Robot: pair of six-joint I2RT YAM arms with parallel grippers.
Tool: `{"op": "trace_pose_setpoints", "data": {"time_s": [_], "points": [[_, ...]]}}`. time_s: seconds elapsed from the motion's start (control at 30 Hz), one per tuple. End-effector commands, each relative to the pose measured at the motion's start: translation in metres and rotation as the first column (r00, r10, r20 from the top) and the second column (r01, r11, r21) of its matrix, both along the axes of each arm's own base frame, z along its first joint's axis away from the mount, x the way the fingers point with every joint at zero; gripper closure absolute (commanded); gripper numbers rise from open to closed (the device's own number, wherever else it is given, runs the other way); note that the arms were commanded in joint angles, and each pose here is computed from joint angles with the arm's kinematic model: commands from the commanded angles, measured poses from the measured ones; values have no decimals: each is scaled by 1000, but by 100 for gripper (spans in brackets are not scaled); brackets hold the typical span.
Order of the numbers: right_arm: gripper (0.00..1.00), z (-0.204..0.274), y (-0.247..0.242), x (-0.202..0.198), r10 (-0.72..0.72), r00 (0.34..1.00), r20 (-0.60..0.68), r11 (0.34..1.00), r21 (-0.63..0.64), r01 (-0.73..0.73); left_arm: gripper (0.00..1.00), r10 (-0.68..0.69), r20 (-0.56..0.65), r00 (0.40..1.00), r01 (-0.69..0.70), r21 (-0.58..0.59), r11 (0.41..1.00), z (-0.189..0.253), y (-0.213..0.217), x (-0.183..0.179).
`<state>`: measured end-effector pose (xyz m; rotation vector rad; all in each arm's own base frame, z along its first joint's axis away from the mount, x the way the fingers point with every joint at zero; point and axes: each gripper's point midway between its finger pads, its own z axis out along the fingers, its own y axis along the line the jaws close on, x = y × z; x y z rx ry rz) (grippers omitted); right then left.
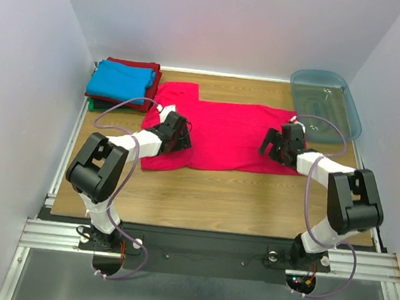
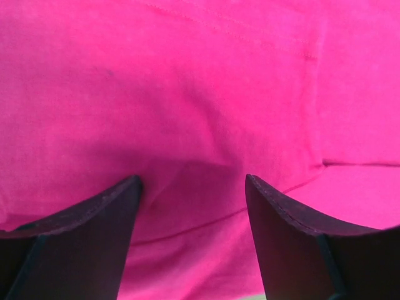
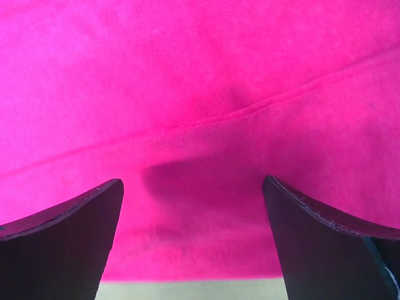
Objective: Fold and stack the t-shirts
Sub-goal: Fold the tshirt
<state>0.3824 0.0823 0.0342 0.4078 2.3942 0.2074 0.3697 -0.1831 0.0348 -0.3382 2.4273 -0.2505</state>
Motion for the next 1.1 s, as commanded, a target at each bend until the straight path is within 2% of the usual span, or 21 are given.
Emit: {"op": "trace_pose_setpoints", "data": {"time_s": [0.0,0.03,0.07,0.13,0.33,0.4,0.43,0.5,0.6,0.63,0.7,0.83,0.97,1.07], "points": [[0,-15,-6,-46,-67,996,-64,996,52,71,21,22,-129,991,-22,4,1000,-38,10,-53],[0,-16,-4,-64,-87,992,-88,992,87,95,21,39,-164,986,-39,5,999,-46,15,-72],[0,-16,-3,-72,-93,991,-96,989,108,103,21,43,-160,986,-45,-12,999,-41,12,-73],[0,-16,-2,-94,-136,984,-116,975,163,154,21,57,-225,973,-60,-9,998,-56,21,-110],[0,-9,-16,-145,-234,961,-149,950,174,259,21,56,-266,962,-71,-49,996,-48,16,-165],[0,-7,-21,-164,-270,949,-164,938,178,297,20,45,-278,959,-70,-80,994,-45,10,-177],[0,9,-21,-164,-282,954,-103,928,222,299,17,34,-285,958,-62,-89,994,-40,6,-186],[0,18,-25,-176,-330,941,-73,903,267,337,17,64,-288,956,-94,-92,991,-35,5,-192],[0,23,-25,-184,-372,926,-62,871,321,372,17,103,-284,953,-127,-67,990,-25,9,-199],[0,24,-25,-185,-376,925,-57,866,334,372,16,131,-282,950,-142,-19,990,-25,20,-202],[0,33,-24,-183,-377,926,-34,863,350,365,16,144,-250,957,-152,-14,988,-13,22,-197],[0,60,-38,-167,-373,926,52,899,267,347,13,178,-133,975,-177,17,984,19,27,-173],[0,109,-40,-138,-338,930,142,926,226,302,2,192,45,980,-192,14,981,81,17,-127],[0,118,-41,-116,-284,947,153,954,144,263,2,227,127,966,-235,49,971,104,25,-93]]}}
